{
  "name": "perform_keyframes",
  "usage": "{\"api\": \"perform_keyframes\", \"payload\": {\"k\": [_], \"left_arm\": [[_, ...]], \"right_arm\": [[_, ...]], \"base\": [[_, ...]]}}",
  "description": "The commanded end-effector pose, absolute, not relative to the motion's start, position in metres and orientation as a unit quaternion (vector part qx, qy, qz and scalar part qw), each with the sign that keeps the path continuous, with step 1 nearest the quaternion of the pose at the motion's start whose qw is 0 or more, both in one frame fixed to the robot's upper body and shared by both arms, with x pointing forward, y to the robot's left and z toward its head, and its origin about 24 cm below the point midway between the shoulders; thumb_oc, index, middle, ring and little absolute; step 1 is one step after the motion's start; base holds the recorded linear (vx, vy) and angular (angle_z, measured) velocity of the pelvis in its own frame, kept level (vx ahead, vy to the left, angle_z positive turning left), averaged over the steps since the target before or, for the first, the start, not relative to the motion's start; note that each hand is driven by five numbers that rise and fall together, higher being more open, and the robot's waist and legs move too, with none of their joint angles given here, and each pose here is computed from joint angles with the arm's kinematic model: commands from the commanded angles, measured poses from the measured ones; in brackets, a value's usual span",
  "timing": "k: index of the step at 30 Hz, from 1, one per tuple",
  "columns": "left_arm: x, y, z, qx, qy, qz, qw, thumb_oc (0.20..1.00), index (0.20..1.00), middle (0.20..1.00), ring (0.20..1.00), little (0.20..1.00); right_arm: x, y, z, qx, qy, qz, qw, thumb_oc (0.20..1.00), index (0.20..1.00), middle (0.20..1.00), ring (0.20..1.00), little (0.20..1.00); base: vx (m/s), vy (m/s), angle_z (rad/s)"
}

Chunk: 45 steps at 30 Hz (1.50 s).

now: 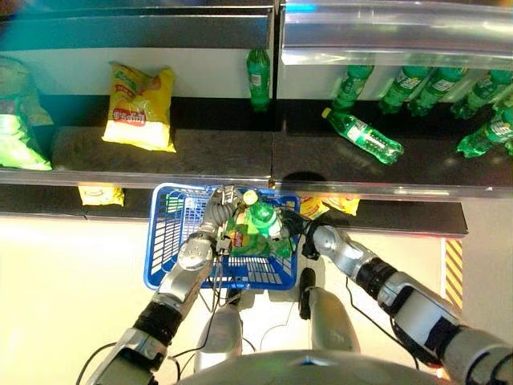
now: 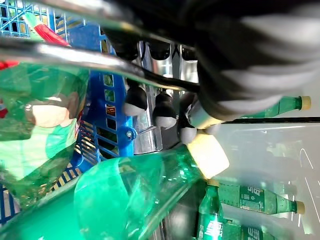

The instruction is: Pick up the snacks into the basket

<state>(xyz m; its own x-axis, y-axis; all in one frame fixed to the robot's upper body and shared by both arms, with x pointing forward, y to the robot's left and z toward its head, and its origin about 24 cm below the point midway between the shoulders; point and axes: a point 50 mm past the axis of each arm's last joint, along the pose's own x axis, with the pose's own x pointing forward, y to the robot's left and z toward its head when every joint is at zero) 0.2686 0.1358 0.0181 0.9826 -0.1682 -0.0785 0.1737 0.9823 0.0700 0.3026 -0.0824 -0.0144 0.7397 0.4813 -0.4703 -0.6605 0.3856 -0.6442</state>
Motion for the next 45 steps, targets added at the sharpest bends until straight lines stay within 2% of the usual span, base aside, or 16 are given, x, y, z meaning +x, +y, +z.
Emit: {"api": "perform_keyframes", "payload": {"k": [1,9,10,14,18,25,32,36,45], "left_arm": [[0.285,0.067,0.152,-0.016,-0.258,-0.235,0.937,0.2,0.2,0.2,0.2,0.2],[0.28,0.057,0.16,-0.028,-0.268,-0.26,0.927,0.2,0.2,0.2,0.2,0.2],[0.28,0.055,0.16,-0.026,-0.266,-0.262,0.927,0.2,0.2,0.2,0.2,0.2],[0.28,0.053,0.163,-0.024,-0.276,-0.263,0.924,0.2,0.2,0.2,0.2,0.2],[0.282,0.055,0.169,-0.016,-0.292,-0.256,0.921,0.2,0.2,0.2,0.2,0.2],[0.281,0.052,0.178,-0.04,-0.301,-0.253,0.918,0.2,0.2,0.2,0.2,0.2],[0.273,0.037,0.184,-0.069,-0.304,-0.281,0.907,0.2,0.2,0.2,0.2,0.2],[0.271,0.031,0.179,-0.08,-0.292,-0.285,0.91,0.2,0.2,0.2,0.2,0.2],[0.268,0.026,0.176,-0.084,-0.288,-0.295,0.907,0.2,0.2,0.2,0.2,0.2]], "right_arm": [[0.292,-0.005,0.008,-0.42,0.0,0.438,0.795,0.2,0.2,0.2,0.2,0.2],[0.297,-0.001,0.011,-0.444,-0.01,0.426,0.788,0.2,0.2,0.2,0.2,0.2],[0.299,0.005,0.025,-0.481,-0.062,0.429,0.762,0.2,0.2,0.2,0.2,0.2],[0.295,0.008,0.038,-0.509,-0.117,0.442,0.73,0.2,0.2,0.2,0.2,0.2],[0.292,-0.001,0.037,-0.523,-0.131,0.444,0.716,0.2,0.2,0.2,0.2,0.2],[0.294,-0.013,0.033,-0.495,-0.123,0.408,0.757,0.2,0.2,0.2,0.2,0.2],[0.304,-0.016,0.084,-0.485,-0.245,0.322,0.775,0.2,0.2,0.2,0.2,0.2],[0.305,-0.011,0.088,-0.467,-0.264,0.297,0.79,0.2,0.2,0.2,0.2,0.2],[0.304,-0.003,0.071,-0.504,-0.257,0.306,0.766,0.2,0.2,0.2,0.2,0.2]], "base": [[0.0,0.0,0.0],[0.0,0.0,0.0],[0.0,0.0,0.0],[0.0,0.0,0.0],[0.0,0.0,0.0],[0.0,0.001,0.0],[0.0,0.002,0.02],[0.0,0.0,0.0],[0.0,0.0,0.0]]}}
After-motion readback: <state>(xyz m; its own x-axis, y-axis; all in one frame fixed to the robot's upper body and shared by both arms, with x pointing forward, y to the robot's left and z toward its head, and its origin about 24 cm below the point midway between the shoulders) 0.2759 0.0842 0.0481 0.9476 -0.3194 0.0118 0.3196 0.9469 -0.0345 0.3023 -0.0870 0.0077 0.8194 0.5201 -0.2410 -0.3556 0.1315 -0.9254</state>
